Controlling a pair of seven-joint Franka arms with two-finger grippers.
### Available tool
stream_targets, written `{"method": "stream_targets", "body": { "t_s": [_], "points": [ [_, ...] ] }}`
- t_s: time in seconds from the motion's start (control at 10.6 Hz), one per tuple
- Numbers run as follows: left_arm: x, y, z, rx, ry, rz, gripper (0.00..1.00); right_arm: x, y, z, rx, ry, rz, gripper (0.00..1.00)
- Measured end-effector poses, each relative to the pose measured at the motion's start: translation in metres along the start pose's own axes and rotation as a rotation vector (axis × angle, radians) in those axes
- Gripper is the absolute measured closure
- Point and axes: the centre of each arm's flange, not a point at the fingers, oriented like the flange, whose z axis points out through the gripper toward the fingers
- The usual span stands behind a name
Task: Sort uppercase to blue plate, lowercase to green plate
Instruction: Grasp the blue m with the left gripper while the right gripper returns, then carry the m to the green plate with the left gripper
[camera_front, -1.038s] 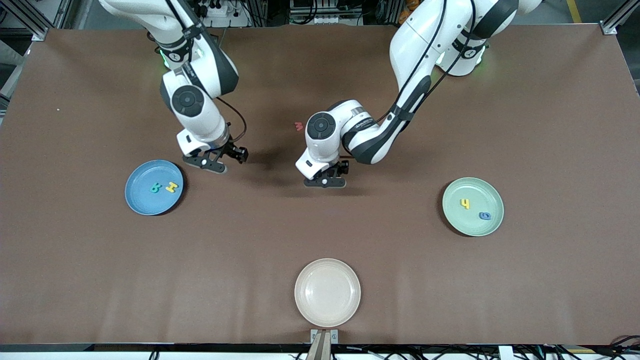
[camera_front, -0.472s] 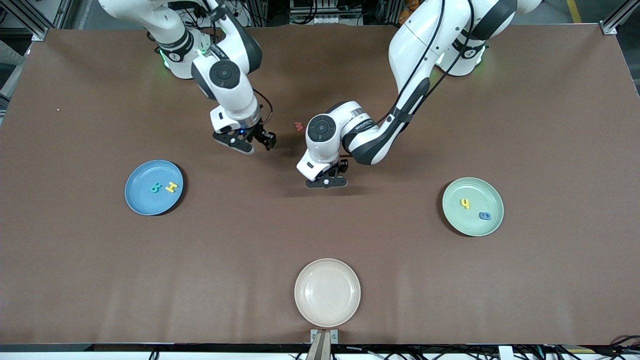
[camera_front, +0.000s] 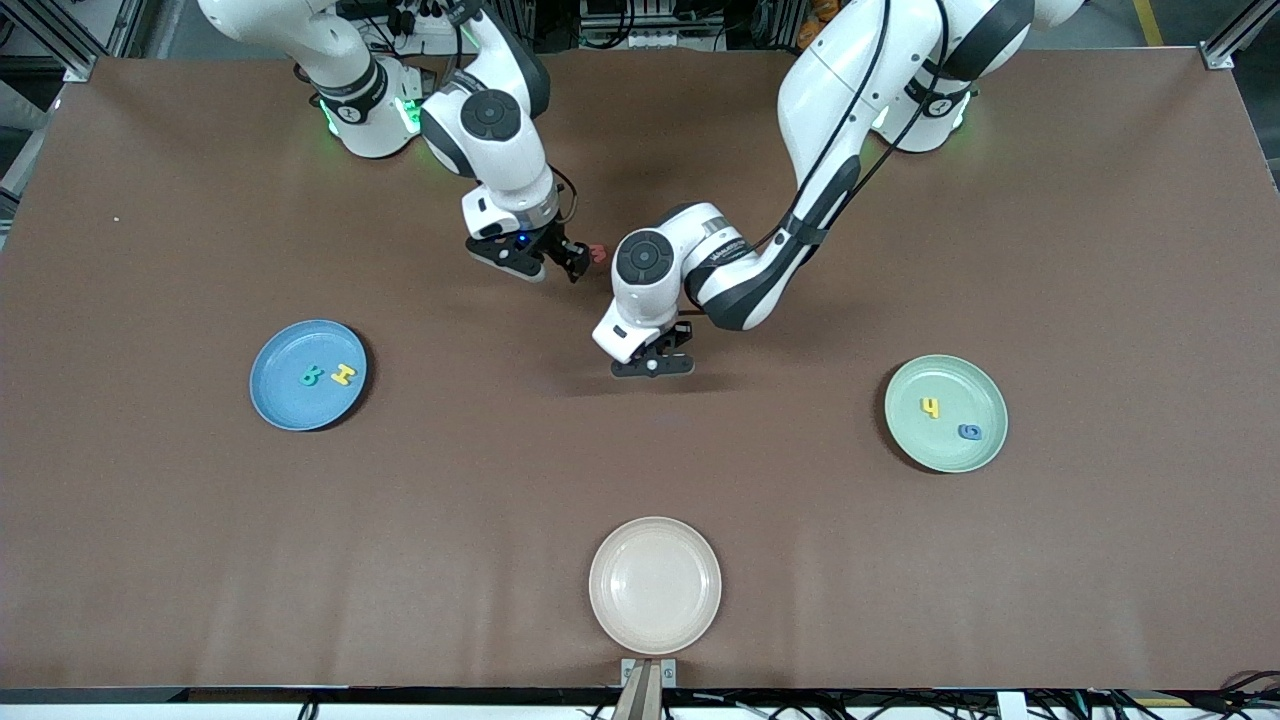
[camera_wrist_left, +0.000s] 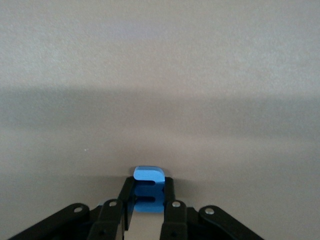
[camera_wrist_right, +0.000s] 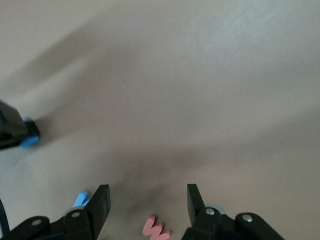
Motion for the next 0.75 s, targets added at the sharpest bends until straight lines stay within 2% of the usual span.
{"method": "stream_targets", "body": {
  "t_s": [0.28,0.57,0.75],
  "points": [
    [0.052,-0.035,-0.033,-0.03,0.031,-0.048,0.73,-0.02,-0.007,0.016,0.017,-0.006,-0.01,0.29],
    [0.121,-0.117,-0.088,-0.028,0.013,-0.033,0.73,-0.028,-0.02,0.026,0.015,0.044,0.018,0.3],
    [0.156,-0.18,-0.114,-0.019,-0.019,-0.01,0.73,-0.03,-0.04,0.036,0.026,0.056,0.065,0.3]
  ]
}}
